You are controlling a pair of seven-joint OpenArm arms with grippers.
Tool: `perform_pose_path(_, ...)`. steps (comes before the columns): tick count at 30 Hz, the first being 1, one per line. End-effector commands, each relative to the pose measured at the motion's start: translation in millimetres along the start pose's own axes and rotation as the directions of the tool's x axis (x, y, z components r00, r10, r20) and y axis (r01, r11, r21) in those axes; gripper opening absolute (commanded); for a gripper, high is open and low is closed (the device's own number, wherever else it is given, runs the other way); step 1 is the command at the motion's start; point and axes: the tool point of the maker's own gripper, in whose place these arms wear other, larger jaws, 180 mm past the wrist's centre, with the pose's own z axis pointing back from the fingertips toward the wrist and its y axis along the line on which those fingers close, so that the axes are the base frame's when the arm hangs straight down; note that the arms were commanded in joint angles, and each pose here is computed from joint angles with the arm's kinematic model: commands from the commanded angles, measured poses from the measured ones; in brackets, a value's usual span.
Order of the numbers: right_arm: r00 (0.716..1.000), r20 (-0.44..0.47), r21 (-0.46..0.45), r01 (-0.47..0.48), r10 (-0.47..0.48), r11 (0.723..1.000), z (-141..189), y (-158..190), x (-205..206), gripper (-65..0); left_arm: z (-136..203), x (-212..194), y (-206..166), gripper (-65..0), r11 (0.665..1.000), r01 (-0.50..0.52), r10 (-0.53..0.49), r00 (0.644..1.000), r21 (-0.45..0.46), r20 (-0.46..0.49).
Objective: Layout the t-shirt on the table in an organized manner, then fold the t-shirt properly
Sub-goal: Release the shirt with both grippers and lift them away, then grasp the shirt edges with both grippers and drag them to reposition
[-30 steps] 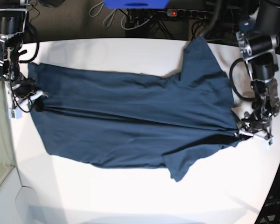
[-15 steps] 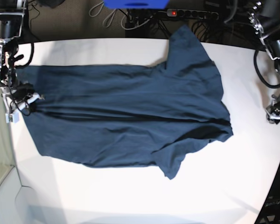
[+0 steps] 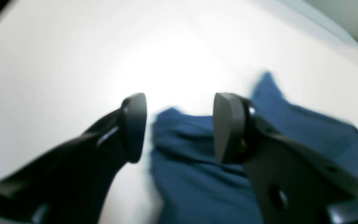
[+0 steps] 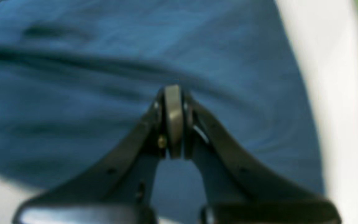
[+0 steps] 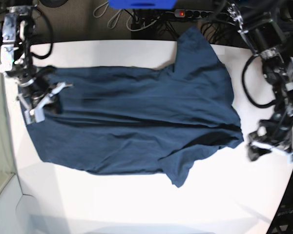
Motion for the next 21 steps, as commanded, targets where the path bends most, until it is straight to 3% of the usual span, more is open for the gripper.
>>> perform_pose_path(1, 0.997, 0.074, 0.014, -0.005, 0.004, 1.0, 3.5, 7.6, 23.7, -65.0, -3.9, 11.2, -20.6, -31.7, 0.999, 0.017, -0.015, 0.999, -0.049, 0.03)
perform_pose_path(6, 0.996, 0.005, 0.095, 0.089, -0.09, 0.991, -5.3, 54.7, 11.7, -65.0, -43.3, -46.3, -83.7, -31.7, 0.988, 0.052, -0.071, 0.989, -0.143, -0.127)
perform_pose_path(12, 0.998, -0.041, 0.253, 0.048, -0.038, 0.966, -13.5, 118.8, 2.8, -65.0, -78.2, -76.1, -140.9, -31.7, 0.971, 0.127, -0.154, 0.98, -0.202, -0.123)
perform_pose_path(21, 0.988, -0.148, 0.446, 0.021, 0.05, 0.895, -28.6, 199.4, -31.9, -65.0, -140.7, -97.6, -138.5, -31.7, 0.973, 0.163, -0.19, 0.967, -0.161, -0.171)
